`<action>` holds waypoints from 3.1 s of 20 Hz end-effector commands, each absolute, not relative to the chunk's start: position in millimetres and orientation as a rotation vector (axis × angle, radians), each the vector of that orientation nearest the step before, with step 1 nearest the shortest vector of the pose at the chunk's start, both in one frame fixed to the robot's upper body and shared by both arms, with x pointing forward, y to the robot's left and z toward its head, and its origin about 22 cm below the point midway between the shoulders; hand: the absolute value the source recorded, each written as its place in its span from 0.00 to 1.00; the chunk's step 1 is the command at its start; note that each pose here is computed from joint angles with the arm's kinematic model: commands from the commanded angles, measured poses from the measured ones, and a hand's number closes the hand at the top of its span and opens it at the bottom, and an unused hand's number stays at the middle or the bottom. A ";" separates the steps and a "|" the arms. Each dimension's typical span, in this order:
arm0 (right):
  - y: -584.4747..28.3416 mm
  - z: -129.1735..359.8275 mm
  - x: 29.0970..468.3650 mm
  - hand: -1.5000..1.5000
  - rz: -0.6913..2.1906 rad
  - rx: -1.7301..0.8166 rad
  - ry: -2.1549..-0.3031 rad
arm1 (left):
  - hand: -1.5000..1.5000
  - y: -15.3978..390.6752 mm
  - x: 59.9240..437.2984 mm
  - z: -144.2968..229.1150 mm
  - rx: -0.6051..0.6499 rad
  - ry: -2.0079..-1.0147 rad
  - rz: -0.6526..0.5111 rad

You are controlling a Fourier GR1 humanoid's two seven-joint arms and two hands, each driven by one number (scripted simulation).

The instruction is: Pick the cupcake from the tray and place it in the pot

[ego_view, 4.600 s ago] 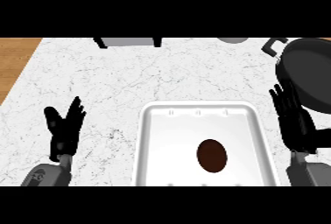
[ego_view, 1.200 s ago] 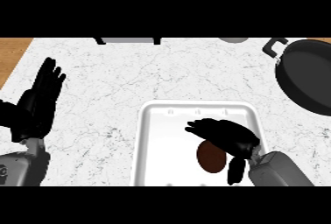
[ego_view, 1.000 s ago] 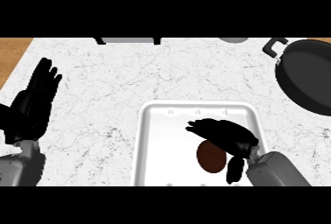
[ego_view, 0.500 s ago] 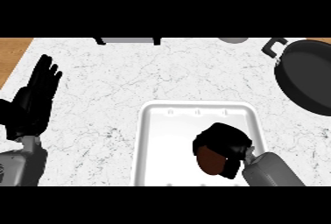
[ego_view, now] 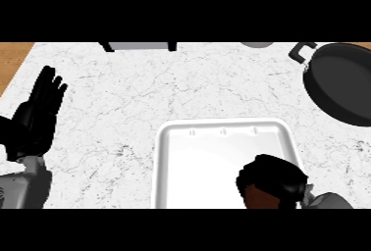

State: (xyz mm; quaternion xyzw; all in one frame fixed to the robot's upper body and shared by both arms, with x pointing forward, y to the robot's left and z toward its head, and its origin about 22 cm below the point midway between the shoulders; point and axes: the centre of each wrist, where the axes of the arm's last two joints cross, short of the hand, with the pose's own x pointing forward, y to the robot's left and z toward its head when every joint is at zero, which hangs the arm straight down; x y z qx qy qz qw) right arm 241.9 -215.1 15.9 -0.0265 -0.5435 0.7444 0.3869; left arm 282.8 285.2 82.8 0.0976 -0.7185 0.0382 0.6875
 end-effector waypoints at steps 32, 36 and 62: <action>-520.5 195.9 194.7 1.00 0.775 -0.401 -1.956 | 0.50 265.7 279.7 80.4 0.167 -1.616 0.062; -523.2 193.7 234.2 1.00 0.760 -0.445 -1.916 | 0.50 279.3 285.0 87.7 0.198 -1.640 0.054; -490.2 94.3 346.8 0.00 0.824 -0.765 -1.645 | 0.50 260.0 294.7 93.7 0.128 -1.643 0.008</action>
